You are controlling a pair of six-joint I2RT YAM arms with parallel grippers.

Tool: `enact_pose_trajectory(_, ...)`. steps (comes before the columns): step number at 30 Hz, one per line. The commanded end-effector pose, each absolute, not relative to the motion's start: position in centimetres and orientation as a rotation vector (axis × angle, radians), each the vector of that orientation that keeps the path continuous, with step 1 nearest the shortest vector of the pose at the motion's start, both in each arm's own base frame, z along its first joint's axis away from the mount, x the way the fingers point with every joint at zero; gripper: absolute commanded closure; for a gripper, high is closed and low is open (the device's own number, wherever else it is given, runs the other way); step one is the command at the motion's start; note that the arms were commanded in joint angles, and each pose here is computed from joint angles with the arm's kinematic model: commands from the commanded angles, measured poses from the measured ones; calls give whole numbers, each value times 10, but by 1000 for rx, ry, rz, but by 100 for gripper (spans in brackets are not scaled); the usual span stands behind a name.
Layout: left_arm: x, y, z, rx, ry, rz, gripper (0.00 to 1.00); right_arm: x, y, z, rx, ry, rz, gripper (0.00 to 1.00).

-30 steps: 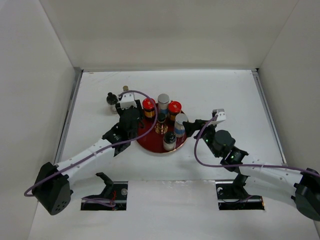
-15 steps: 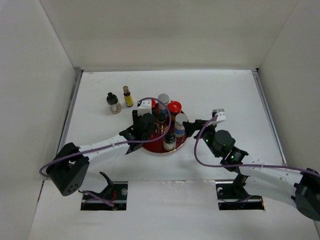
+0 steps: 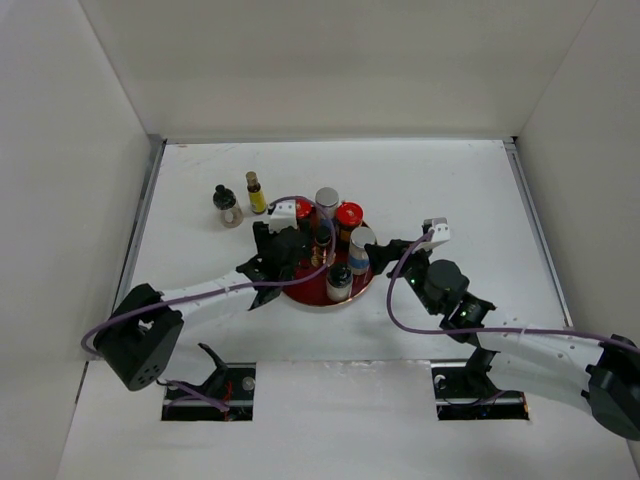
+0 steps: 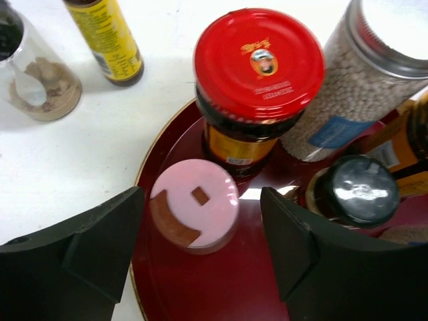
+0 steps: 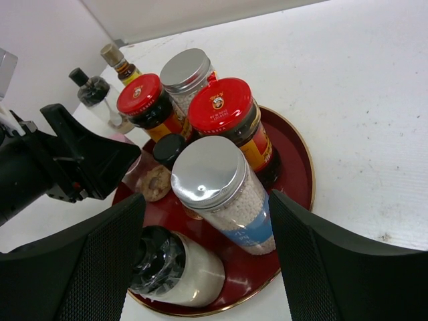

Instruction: Organize the condiment bottles

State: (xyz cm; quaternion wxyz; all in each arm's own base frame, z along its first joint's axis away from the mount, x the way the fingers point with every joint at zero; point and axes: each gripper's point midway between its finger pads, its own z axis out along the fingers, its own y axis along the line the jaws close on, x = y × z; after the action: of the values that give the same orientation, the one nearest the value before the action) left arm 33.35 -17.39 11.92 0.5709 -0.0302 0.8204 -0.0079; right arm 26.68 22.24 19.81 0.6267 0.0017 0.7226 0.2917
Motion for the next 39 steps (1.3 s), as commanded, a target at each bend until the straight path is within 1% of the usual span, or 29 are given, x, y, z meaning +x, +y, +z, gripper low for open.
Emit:
enact_pose_trajectory(1, 336, -169, 144, -117, 1862, -68, 29, 266, 228, 226, 22, 1576, 729, 22)
enact_pose_trajectory(4, 332, -163, 164, -147, 1814, -94, 28, 266, 225, 229, 23, 1565, 721, 22)
enact_pose_trajectory(7, 333, -150, 202, -230, 1721, -121, 30, 265, 227, 228, 26, 1567, 733, 22)
enact_pose_trajectory(10, 344, -121, 227, -340, 1637, -83, 39, 266, 227, 227, 17, 1574, 723, 22)
enact_pose_trajectory(12, 361, -101, 224, -399, 1639, -27, 48, 266, 227, 228, 16, 1569, 723, 21)
enact_pose_trajectory(13, 371, -92, 219, -416, 1652, 3, 50, 266, 227, 228, 19, 1569, 726, 21)
enact_pose_trajectory(16, 392, -73, 208, -482, 1669, 57, 52, 264, 228, 229, 13, 1569, 730, 21)
enact_pose_trajectory(17, 399, -68, 205, -506, 1670, 64, 51, 263, 228, 230, 13, 1565, 732, 21)
enact_pose_trajectory(19, 410, -62, 199, -533, 1679, 79, 43, 263, 228, 229, 13, 1566, 731, 21)
enact_pose_trajectory(23, 426, -45, 198, -569, 1671, 122, 32, 263, 231, 227, 4, 1576, 731, 20)
enact_pose_trajectory(27, 441, -26, 191, -582, 1695, 178, 27, 263, 233, 225, 3, 1583, 738, 19)
enact_pose_trajectory(30, 451, -22, 180, -572, 1733, 166, 23, 262, 234, 226, -6, 1580, 737, 19)
enact_pose_trajectory(39, 467, -18, 161, -550, 1812, 139, 21, 262, 235, 225, -7, 1580, 743, 19)
